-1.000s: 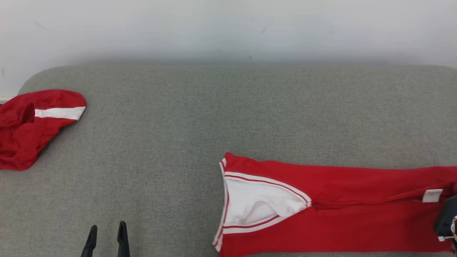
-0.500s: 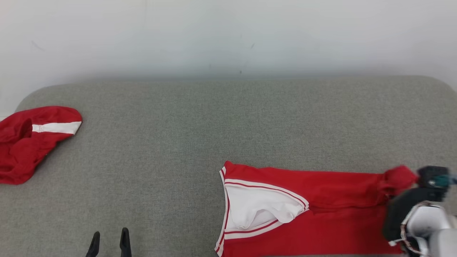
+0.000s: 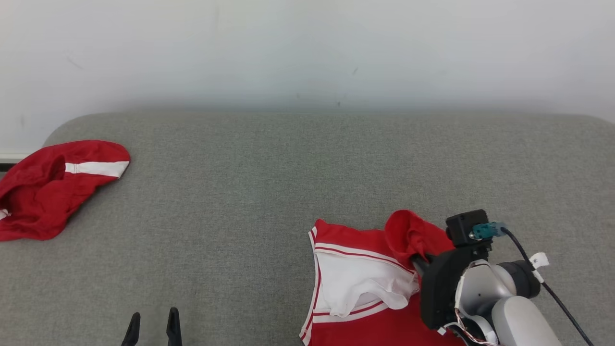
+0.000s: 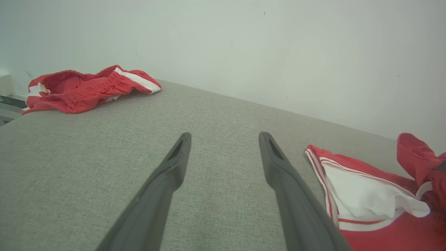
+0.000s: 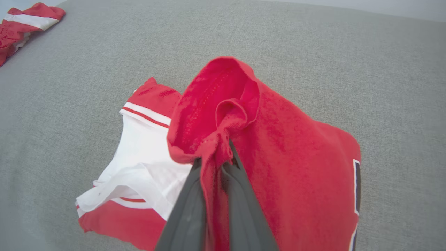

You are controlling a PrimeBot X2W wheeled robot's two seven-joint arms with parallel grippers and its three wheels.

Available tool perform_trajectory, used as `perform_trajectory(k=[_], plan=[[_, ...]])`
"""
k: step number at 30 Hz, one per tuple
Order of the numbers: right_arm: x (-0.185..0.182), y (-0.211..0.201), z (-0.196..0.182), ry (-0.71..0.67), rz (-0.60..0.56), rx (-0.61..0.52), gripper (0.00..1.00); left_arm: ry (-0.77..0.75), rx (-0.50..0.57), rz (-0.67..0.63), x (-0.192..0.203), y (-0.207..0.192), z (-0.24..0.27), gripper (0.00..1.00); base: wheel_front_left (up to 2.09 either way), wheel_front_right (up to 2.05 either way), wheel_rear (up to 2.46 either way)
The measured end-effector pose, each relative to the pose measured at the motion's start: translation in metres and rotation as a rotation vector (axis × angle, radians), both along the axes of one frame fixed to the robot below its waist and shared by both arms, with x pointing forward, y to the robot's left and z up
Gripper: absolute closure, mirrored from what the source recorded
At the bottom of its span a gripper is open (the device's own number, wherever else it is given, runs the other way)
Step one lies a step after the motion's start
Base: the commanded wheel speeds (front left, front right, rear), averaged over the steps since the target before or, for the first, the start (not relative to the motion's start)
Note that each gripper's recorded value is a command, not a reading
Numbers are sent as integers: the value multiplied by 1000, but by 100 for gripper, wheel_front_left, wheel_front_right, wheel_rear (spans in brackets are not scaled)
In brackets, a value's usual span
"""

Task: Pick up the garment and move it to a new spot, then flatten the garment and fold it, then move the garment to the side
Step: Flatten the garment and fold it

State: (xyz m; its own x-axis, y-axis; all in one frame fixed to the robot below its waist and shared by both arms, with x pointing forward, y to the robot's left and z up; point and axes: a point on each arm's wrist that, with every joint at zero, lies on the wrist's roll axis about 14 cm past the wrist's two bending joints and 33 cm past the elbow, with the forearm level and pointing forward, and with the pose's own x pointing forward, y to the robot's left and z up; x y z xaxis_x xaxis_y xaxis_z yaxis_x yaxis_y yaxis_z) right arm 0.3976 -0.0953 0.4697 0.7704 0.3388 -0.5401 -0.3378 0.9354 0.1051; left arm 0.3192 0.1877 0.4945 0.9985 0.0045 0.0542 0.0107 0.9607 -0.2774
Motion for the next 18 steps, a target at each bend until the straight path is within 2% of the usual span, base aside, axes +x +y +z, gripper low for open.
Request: perform_trajectory(k=[7,18], plan=[[-1,51,-10,42,132,25,100,4,-6,26,-6,6,-1,0,0,0,0],[-4,93,-31,101,234,68,100,5,-8,60,-15,14,-1,0,0,0,0]])
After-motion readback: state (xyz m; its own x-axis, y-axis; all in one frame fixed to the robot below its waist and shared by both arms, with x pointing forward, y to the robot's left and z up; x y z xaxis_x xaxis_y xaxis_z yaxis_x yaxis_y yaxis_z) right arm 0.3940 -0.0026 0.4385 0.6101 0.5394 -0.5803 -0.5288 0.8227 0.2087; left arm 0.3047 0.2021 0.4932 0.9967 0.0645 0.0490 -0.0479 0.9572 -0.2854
